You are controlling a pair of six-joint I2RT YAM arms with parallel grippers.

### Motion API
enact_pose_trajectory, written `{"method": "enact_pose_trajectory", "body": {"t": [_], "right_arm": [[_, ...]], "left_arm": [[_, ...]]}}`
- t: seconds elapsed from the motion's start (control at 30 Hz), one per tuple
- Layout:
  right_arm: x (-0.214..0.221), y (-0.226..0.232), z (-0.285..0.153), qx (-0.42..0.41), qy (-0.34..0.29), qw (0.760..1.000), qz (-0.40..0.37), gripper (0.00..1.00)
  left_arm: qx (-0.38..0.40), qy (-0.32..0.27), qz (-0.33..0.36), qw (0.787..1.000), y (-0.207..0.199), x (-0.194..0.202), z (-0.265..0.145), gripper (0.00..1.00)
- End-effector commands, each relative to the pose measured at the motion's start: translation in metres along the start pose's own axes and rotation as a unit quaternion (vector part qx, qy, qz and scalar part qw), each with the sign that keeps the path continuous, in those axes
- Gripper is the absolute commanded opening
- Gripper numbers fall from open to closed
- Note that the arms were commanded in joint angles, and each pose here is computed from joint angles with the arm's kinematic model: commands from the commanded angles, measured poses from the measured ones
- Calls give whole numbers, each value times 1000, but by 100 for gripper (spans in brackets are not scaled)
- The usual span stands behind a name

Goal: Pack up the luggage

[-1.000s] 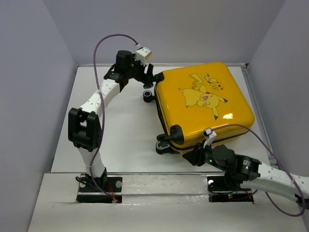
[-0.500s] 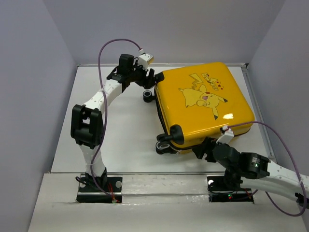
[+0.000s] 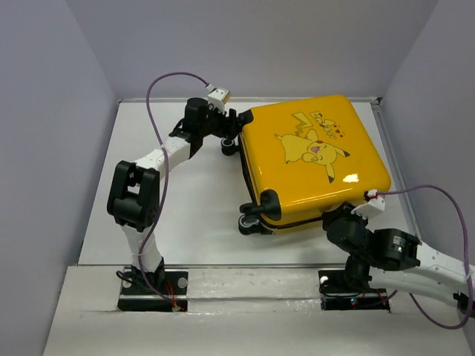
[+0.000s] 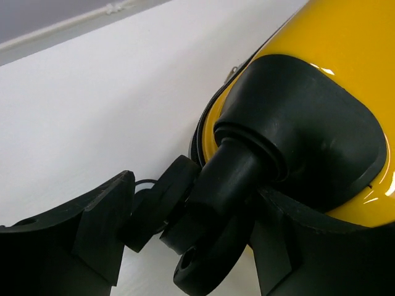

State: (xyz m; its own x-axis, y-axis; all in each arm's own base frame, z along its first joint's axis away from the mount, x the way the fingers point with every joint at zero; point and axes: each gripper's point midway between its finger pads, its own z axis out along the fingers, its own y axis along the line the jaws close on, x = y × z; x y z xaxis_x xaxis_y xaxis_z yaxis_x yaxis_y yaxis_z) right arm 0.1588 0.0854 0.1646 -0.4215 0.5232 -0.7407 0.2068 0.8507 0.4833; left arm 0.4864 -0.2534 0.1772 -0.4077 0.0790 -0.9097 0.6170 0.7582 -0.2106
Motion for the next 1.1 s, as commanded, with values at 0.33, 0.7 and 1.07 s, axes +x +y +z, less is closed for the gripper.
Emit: {"method": "enact_pose_trajectory", "body": {"t": [0.33, 0.7, 1.07], "right_arm": [[-34, 22, 91, 17, -48, 995, -88, 41], [-80, 104, 167, -153, -26, 979, -131, 41], [-72, 118, 157, -221, -12, 968, -122, 38]], "left_arm": [[-288, -153, -200, 924, 52, 45, -114, 6], [-276, -193, -234, 912, -2, 71, -177, 6], [-262, -274, -235, 895, -28, 0, -241, 87]]}}
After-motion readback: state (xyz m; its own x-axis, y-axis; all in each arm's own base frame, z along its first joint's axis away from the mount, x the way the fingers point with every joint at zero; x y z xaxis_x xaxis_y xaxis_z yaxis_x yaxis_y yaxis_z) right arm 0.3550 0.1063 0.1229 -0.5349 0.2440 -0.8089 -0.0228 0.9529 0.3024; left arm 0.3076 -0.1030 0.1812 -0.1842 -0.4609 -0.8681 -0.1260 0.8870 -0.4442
